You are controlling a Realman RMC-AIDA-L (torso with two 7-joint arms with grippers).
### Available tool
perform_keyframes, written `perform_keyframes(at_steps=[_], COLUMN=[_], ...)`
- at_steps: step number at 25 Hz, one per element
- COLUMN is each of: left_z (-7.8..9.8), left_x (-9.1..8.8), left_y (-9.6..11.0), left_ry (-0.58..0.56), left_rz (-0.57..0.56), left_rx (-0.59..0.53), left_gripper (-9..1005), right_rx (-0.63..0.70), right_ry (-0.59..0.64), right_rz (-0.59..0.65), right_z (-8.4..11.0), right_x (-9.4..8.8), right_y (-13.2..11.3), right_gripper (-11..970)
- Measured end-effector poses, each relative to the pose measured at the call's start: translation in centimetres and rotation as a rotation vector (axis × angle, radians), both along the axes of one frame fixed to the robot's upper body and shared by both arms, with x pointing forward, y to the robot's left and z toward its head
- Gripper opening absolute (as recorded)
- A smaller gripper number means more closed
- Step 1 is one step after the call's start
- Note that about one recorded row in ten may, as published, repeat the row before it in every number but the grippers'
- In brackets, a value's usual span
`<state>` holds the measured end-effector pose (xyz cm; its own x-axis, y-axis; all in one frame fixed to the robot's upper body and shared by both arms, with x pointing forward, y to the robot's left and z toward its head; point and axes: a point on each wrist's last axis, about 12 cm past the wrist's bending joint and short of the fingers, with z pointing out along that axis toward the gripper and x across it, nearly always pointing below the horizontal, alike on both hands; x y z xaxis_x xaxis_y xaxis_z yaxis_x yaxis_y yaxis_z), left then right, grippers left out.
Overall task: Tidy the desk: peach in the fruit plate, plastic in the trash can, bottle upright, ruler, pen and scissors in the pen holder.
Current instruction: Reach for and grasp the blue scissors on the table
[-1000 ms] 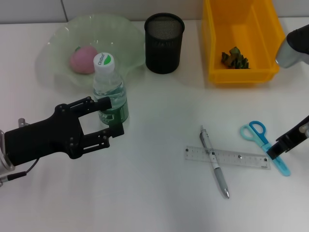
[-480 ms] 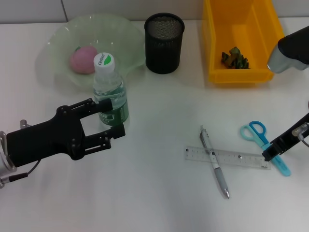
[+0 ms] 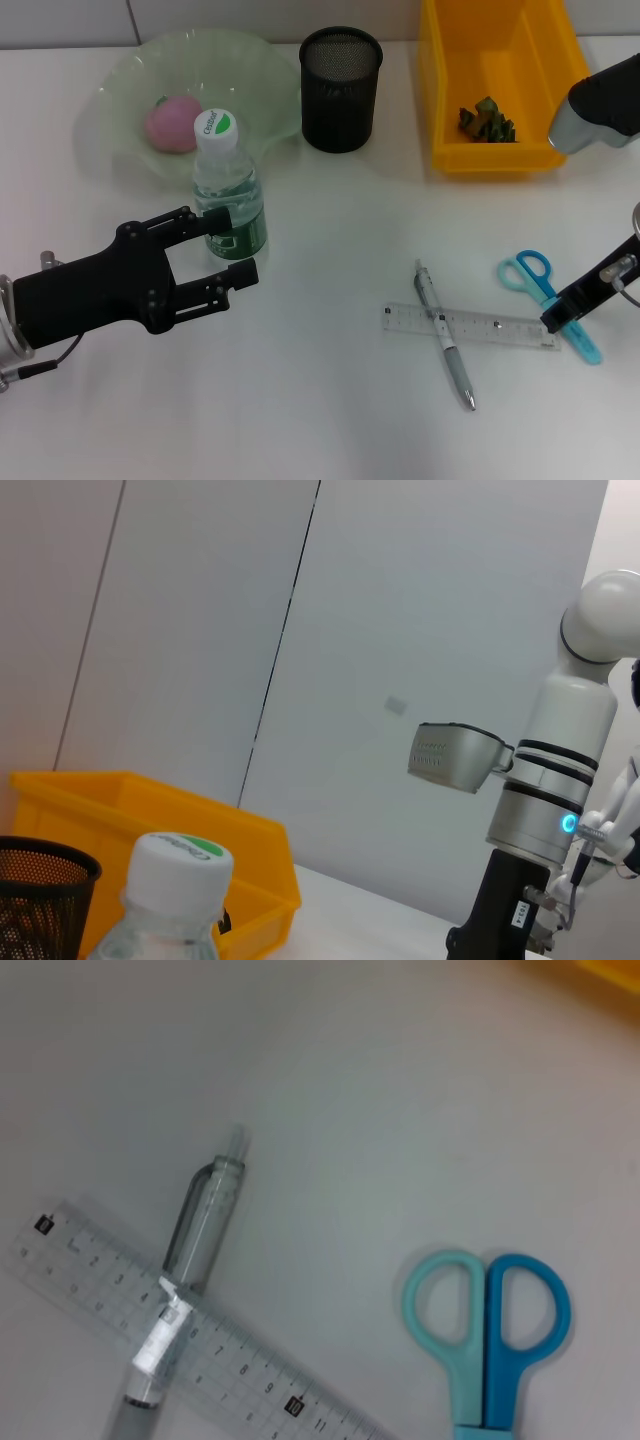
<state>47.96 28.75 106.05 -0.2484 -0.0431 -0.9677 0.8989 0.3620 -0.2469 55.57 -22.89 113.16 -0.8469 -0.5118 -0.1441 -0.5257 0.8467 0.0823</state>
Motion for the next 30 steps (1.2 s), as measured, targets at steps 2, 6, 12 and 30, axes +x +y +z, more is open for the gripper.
perform_keyframes(at_steps=[2,6,12,30], left_z=[-0.02,-0.04,-0.05,-0.17], left_x=[0.01,0.02,0.04,0.11], left_y=[0.01,0.02,0.0,-0.06], left_ry=[0.0,0.0,-0.001,0.002], left_rz=[0.001,0.002,0.004,0.011], left_rx=[0.002,0.004,0.005,0.01], left_gripper=[743,743,743,743], right_rx=[0.0,-0.002,-0.013,-0.03], right_ry=[-0.001,-0.001,-0.001,-0.008], right_rz=[0.0,0.003,0.005,0.024], right_z=[-0.02,-0.11,-0.3,-0.47], right_x=[0.03,0.08,0.16,0.19], right_y=[0.03,0.14,0.21,0.62], right_gripper=[453,453,453,275])
